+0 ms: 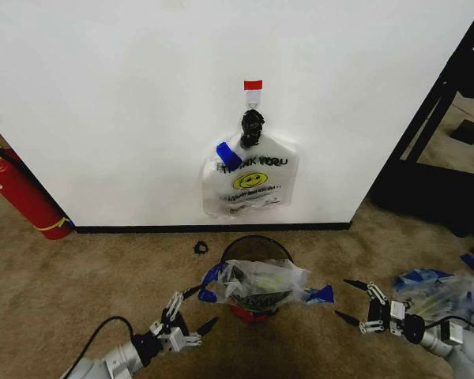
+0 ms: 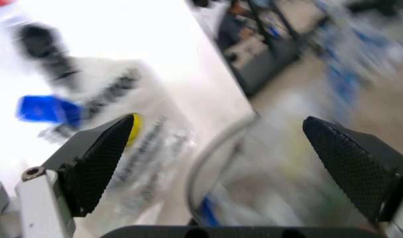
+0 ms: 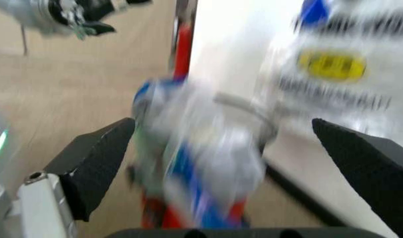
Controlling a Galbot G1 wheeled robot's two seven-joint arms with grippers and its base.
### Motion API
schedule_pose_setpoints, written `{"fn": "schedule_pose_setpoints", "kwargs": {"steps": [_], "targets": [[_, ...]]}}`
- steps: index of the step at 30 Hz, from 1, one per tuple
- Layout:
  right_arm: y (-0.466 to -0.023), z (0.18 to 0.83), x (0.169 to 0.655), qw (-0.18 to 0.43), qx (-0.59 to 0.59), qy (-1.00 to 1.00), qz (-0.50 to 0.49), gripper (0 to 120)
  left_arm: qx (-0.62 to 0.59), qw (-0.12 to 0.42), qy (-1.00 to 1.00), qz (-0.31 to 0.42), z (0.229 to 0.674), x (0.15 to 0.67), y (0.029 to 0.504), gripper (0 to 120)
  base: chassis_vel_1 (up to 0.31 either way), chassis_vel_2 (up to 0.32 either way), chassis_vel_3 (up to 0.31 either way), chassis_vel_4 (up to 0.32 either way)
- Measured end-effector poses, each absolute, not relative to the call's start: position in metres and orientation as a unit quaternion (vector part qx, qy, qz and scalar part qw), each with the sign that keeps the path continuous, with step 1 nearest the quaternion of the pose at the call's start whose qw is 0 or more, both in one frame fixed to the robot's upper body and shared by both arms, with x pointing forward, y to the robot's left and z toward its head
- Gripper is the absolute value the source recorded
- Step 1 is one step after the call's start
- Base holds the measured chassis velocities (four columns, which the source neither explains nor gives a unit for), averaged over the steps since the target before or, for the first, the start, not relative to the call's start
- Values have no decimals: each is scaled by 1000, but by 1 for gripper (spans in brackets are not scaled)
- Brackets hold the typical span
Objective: Pick up the garbage bag from the wall and place it over the trash bin.
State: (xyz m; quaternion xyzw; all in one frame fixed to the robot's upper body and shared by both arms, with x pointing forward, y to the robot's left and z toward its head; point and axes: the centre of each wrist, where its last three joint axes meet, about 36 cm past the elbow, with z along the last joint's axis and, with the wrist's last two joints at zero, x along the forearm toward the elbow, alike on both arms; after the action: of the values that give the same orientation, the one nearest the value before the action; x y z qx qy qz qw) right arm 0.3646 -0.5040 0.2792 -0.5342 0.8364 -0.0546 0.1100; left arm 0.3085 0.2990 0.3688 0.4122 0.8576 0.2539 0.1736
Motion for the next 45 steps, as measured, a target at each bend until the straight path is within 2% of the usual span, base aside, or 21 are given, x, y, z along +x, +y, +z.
{"fn": "schedule_pose_setpoints", "kwargs": {"steps": [2, 6, 7, 10, 12, 15, 21, 22, 24, 33, 36, 37, 40, 42, 45], "targets": [[-484, 284, 375, 139, -519, 843, -37, 100, 390, 146, 888, 193, 383, 322, 291, 100, 0, 0, 0, 0], [-428, 295, 389, 190, -477, 858, 34, 100, 370, 76, 918, 121, 397, 351, 282, 100, 0, 0, 0, 0], [-428, 295, 389, 190, -477, 858, 34, 100, 370, 76, 918, 121, 397, 351, 282, 100, 0, 0, 0, 0], [-387, 311, 395, 212, -424, 878, 61, 100, 367, 24, 926, 89, 394, 380, 263, 100, 0, 0, 0, 0], [-366, 321, 394, 215, -366, 904, 40, 100, 361, -10, 929, 78, 399, 412, 247, 100, 0, 0, 0, 0], [-355, 327, 393, 219, -336, 916, 20, 100, 361, -36, 929, 67, 401, 434, 230, 99, 0, 0, 0, 0], [-348, 327, 393, 222, -326, 918, -27, 100, 352, -159, 919, 82, 406, 478, 188, 95, 0, 0, 0, 0], [-348, 327, 393, 222, -326, 918, -27, 100, 352, -159, 919, 82, 406, 478, 188, 95, 0, 0, 0, 0], [-349, 326, 392, 223, -324, 919, -31, 100, 340, -197, 914, 96, 402, 488, 176, 95, 0, 0, 0, 0], [-352, 320, 389, 221, -337, 914, -40, 100, 283, -254, 912, 152, 396, 512, 163, 94, 0, 0, 0, 0], [-354, 320, 385, 223, -337, 914, -42, 100, 261, -294, 900, 187, 411, 513, 157, 83, 0, 0, 0, 0], [-354, 320, 385, 223, -337, 914, -42, 100, 261, -294, 900, 187, 411, 513, 157, 83, 0, 0, 0, 0], [-354, 319, 383, 226, -336, 913, -43, 100, 245, -331, 889, 200, 423, 510, 144, 72, 0, 0, 0, 0], [-354, 319, 383, 229, -336, 913, -43, 100, 241, -354, 883, 193, 430, 508, 131, 61, 0, 0, 0, 0], [-354, 318, 383, 229, -335, 913, -43, 100, 240, -369, 881, 171, 435, 507, 120, 53, 0, 0, 0, 0]]}}
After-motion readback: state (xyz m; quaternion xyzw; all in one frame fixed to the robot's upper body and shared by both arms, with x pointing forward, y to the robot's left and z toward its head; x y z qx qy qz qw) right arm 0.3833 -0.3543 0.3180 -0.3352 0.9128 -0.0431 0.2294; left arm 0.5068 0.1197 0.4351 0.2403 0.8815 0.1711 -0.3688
